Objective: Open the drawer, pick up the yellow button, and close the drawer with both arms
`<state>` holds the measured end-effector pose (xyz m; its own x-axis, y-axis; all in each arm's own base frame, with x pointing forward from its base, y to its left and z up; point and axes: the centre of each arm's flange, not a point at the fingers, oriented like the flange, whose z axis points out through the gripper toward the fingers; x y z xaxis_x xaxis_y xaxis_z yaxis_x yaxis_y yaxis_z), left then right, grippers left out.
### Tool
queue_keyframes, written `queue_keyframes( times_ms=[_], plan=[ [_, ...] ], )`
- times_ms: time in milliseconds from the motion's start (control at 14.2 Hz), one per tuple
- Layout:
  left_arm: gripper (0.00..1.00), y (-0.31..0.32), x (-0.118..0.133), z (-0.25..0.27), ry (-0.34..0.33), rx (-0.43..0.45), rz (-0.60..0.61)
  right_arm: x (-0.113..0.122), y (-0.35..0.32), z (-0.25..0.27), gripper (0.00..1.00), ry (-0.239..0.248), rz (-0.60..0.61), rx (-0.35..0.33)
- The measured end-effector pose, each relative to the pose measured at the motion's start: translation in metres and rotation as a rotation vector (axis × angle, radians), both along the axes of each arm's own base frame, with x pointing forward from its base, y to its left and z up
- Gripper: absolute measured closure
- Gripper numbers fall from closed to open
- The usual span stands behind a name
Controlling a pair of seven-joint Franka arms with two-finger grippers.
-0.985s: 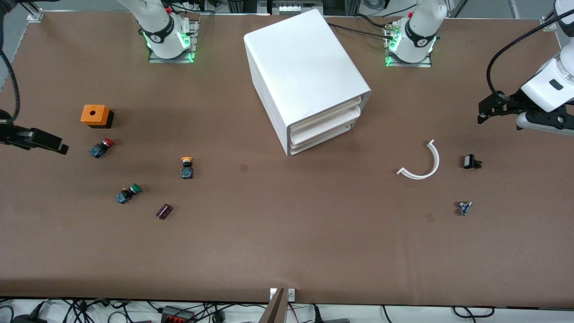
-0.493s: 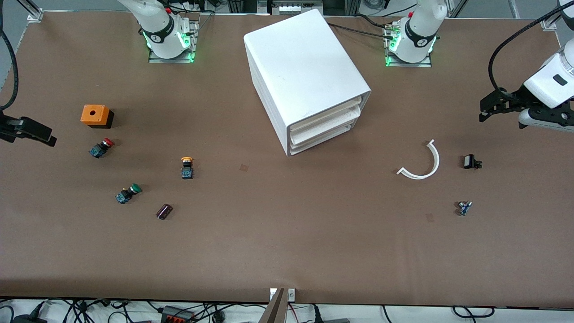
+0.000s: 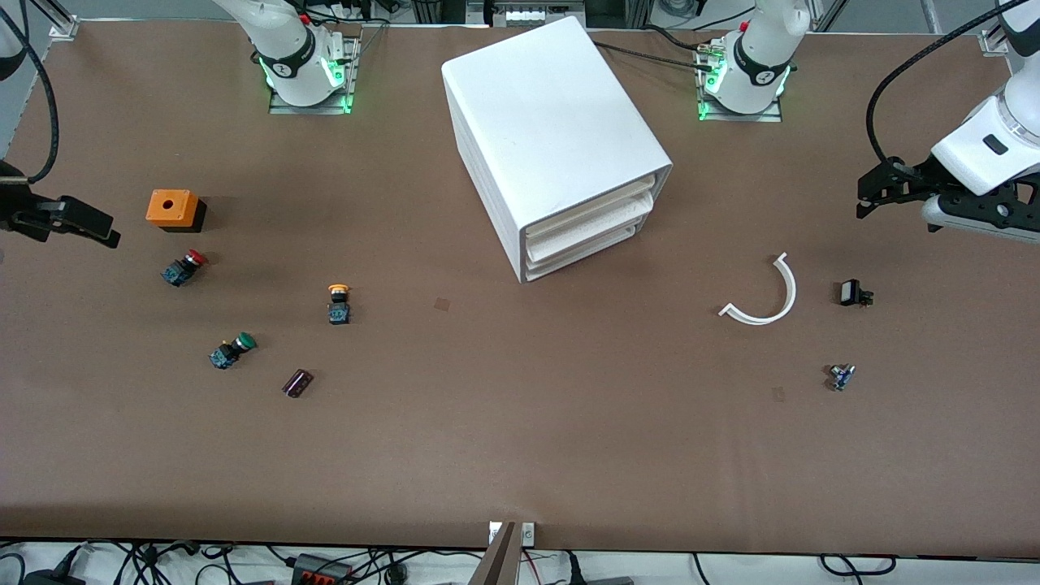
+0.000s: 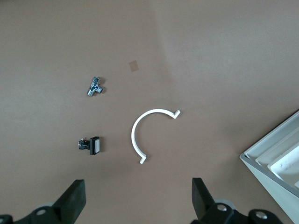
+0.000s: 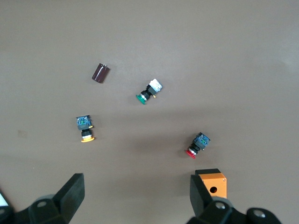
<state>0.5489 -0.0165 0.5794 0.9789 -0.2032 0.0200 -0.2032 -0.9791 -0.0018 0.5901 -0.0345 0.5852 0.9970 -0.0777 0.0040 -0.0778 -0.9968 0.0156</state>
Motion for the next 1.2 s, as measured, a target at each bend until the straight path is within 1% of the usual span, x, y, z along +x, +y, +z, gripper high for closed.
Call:
queue_keyframes(
  times_ms=[141,281,493,1196],
  plan=[
    [0.0,0.0,0.0,0.0,0.0,0.0,0.0,-0.011,0.0,-0.001,0.0,-0.007,0.006,0.002],
    [0.0,0.0,0.0,0.0,0.0,0.0,0.0,-0.016,0.0,0.0,0.0,-0.012,0.026,0.002],
    [0.0,0.0,0.0,0.0,0.0,0.0,0.0,-0.016,0.002,0.003,0.0,-0.022,0.036,0.002],
    [0.0,0.0,0.0,0.0,0.0,0.0,-0.002,-0.017,0.005,-0.008,0.0,0.001,0.042,0.004]
  ],
)
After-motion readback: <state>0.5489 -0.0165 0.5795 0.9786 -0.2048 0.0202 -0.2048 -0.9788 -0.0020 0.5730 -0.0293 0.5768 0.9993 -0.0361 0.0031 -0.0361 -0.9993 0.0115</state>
